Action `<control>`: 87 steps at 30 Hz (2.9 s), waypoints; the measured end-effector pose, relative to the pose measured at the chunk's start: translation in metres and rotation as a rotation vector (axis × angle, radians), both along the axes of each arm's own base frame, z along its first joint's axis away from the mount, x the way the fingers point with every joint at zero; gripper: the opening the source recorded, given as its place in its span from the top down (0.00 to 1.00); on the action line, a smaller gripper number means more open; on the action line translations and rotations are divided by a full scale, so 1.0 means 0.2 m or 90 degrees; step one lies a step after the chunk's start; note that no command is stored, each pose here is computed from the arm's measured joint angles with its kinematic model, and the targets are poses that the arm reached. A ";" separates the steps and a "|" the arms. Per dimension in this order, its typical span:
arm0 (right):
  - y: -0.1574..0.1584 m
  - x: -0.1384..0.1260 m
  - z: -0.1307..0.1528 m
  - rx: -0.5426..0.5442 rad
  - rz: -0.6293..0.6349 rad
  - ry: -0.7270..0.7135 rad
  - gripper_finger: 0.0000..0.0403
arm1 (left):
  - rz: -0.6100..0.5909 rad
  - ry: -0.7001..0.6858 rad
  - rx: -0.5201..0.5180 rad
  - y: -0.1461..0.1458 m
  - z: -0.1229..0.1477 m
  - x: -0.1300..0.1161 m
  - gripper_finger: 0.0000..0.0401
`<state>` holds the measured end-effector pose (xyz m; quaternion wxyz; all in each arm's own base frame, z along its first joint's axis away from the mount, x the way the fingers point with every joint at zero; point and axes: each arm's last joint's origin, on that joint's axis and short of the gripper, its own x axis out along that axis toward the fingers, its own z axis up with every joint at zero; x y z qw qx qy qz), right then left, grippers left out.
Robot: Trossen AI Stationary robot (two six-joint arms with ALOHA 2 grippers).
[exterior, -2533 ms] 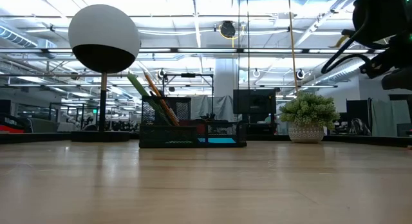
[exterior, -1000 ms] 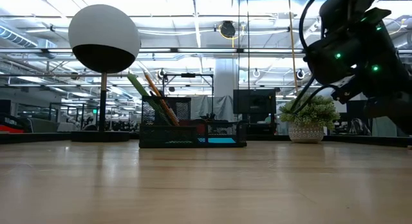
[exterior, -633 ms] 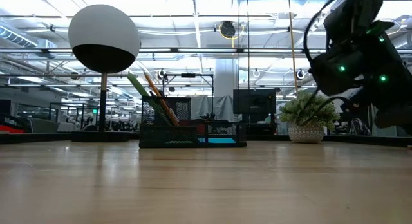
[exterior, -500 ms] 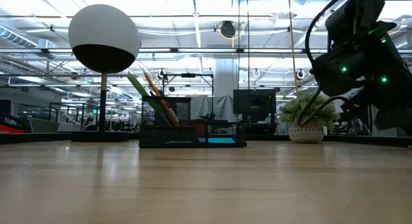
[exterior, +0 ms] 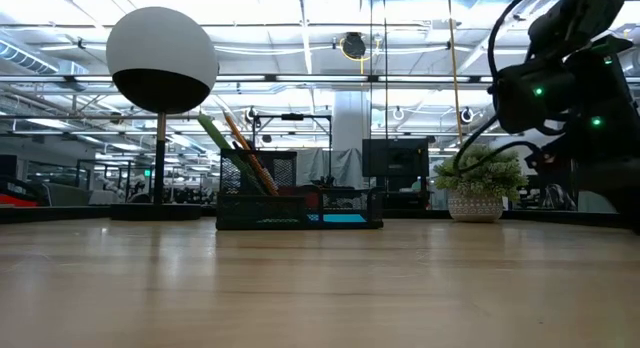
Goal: Pick and place office supplies into organizer
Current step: Put the yellow pencil into the black desk organizer
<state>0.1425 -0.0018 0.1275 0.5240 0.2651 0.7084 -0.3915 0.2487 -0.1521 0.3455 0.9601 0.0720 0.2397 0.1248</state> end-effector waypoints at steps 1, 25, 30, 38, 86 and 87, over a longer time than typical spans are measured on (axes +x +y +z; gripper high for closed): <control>0.00 0.00 0.01 -0.006 -0.003 -0.006 0.71 | 0.000 0.000 0.000 0.00 0.00 0.00 0.51; -0.05 0.02 0.07 0.002 0.105 0.006 0.71 | 0.013 -0.001 -0.002 0.02 0.00 0.01 0.51; -0.05 0.05 0.10 0.006 0.140 -0.014 0.71 | 0.017 0.000 -0.002 0.03 -0.03 0.02 0.51; -0.06 0.02 0.12 0.015 0.169 0.043 0.71 | 0.017 0.000 -0.001 0.03 -0.03 0.02 0.51; -0.09 0.15 0.05 0.250 0.181 0.270 0.71 | -0.004 0.007 -0.017 0.03 -0.03 0.03 0.51; -0.10 0.16 0.06 0.261 0.172 0.251 0.71 | -0.004 0.007 -0.017 0.03 -0.03 0.03 0.51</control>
